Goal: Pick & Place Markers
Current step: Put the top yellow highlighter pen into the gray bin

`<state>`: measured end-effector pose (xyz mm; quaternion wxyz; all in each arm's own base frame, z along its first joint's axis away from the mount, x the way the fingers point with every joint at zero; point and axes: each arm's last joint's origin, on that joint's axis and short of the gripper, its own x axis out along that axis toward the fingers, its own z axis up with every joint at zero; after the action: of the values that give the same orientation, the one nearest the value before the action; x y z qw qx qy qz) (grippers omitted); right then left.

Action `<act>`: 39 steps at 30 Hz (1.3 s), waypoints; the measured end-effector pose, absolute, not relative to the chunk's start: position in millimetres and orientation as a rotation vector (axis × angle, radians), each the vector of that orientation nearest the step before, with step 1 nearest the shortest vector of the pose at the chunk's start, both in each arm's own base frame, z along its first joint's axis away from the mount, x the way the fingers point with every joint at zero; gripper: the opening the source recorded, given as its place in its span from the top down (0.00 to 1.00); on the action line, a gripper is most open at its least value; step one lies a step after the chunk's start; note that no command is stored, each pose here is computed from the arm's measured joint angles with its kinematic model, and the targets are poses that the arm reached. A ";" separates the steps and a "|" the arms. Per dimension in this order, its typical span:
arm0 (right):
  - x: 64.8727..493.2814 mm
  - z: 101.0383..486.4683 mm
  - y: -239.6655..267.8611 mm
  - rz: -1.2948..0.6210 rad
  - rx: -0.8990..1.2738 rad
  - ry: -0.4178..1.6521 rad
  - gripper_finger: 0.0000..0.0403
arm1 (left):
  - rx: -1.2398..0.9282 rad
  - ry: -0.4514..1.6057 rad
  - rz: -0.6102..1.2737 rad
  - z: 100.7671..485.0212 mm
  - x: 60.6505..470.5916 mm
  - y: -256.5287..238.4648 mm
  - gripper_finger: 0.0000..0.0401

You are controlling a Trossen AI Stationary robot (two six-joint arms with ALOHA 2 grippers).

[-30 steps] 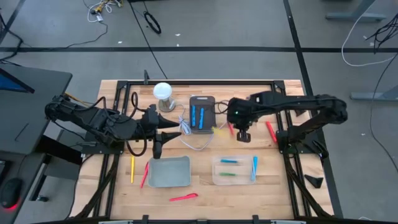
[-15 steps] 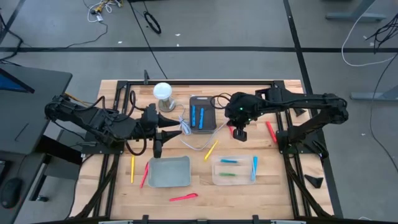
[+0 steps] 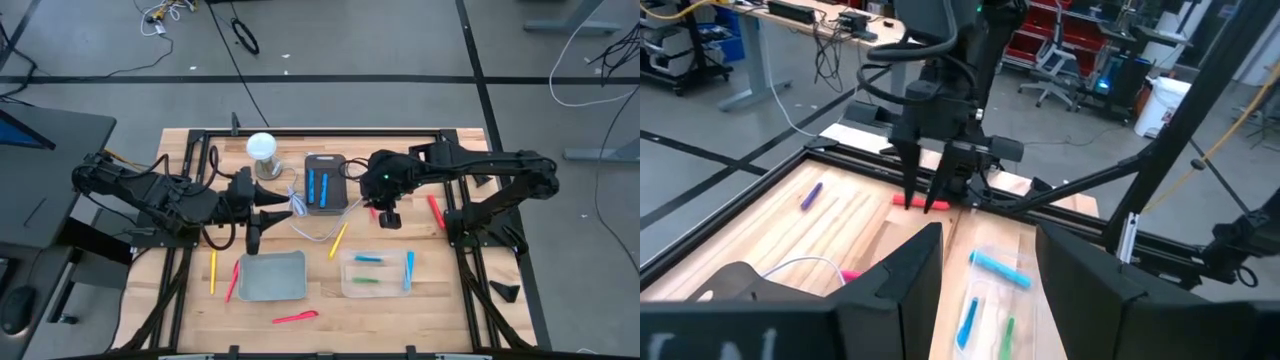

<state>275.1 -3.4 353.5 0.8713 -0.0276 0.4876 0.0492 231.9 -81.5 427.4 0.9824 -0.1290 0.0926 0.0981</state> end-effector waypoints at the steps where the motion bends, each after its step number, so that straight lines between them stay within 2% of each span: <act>1: 275.7 353.0 -3.4 0.117 -0.080 1.019 0.74 | -0.260 0.187 0.193 427.4 231.9 -81.6 0.58; 7: 277.7 351.7 -2.1 0.192 -0.120 1.011 0.54 | -0.268 0.191 0.173 427.3 232.0 -82.3 0.58; 12: 277.7 351.8 -2.0 0.213 -0.151 1.007 0.47 | -0.269 0.192 0.173 427.3 232.0 -82.2 0.58; 18: 287.1 341.6 -0.6 0.371 -0.295 1.010 0.47 | -0.269 0.192 0.173 427.3 232.0 -82.2 0.58; 24: 299.9 313.1 -1.5 0.513 -0.461 1.150 0.47 | -0.275 0.192 0.173 427.3 232.0 -82.2 0.58; 32: 316.0 287.5 -6.1 0.564 -0.712 1.259 0.47 | -0.294 0.192 0.174 427.0 232.2 -82.3 0.58; 39: 339.1 279.5 -7.4 0.593 -0.790 1.244 0.47 | -0.295 0.197 0.160 426.7 232.2 -83.0 0.58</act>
<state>339.1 -7.4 279.5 0.7009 -0.3548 0.5585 0.2664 232.2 -83.0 426.7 0.9811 -0.1465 0.0981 0.0797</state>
